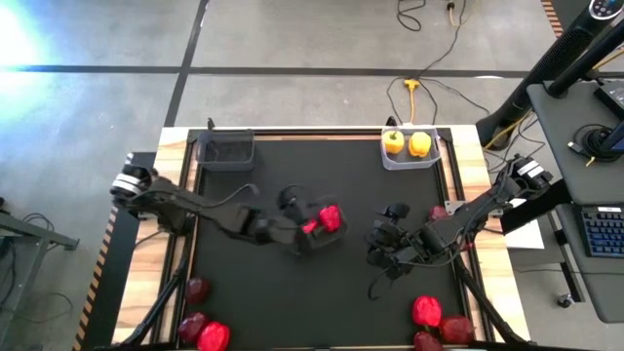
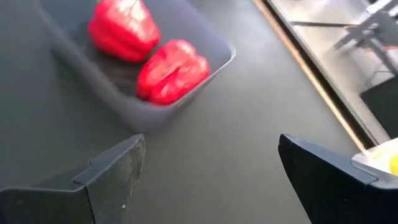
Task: Sort produce into baskets
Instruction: Put the red bell pepper into the bottom black bin
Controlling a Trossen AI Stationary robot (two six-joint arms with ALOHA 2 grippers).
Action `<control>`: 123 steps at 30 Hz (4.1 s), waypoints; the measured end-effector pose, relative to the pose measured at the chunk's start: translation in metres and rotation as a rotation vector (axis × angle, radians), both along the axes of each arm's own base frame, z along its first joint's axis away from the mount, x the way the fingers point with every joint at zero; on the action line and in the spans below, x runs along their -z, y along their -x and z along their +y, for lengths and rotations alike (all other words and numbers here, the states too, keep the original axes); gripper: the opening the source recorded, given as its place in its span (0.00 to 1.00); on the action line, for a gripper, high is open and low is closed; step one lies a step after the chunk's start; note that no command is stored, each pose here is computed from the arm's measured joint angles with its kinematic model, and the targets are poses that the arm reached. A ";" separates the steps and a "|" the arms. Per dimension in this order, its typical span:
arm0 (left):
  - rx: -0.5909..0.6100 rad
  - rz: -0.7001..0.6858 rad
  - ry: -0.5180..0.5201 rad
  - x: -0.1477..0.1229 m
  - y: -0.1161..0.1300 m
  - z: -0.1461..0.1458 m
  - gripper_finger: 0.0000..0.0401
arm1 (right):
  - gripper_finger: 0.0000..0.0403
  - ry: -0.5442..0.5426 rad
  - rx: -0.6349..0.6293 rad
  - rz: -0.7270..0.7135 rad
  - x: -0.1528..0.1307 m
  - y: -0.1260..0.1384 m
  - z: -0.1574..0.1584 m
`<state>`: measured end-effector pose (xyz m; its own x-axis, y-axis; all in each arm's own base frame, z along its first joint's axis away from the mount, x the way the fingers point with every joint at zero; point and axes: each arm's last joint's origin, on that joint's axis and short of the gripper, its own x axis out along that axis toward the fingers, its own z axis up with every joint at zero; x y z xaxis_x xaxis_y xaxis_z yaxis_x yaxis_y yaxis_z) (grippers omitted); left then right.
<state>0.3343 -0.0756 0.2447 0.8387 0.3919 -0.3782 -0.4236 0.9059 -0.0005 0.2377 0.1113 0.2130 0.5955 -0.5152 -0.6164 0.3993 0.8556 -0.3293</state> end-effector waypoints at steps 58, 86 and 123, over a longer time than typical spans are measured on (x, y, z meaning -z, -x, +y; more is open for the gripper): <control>0.409 -0.386 0.013 -0.040 0.043 -0.026 0.72 | 0.99 -0.927 1.044 0.643 -0.035 0.042 0.142; 0.441 -0.362 0.001 -0.041 0.049 -0.033 0.72 | 0.99 -1.084 1.187 0.483 0.049 0.040 0.131; 0.472 -0.113 -0.140 -0.055 0.128 -0.052 0.72 | 0.94 -0.578 0.055 -0.002 0.013 -0.165 -0.072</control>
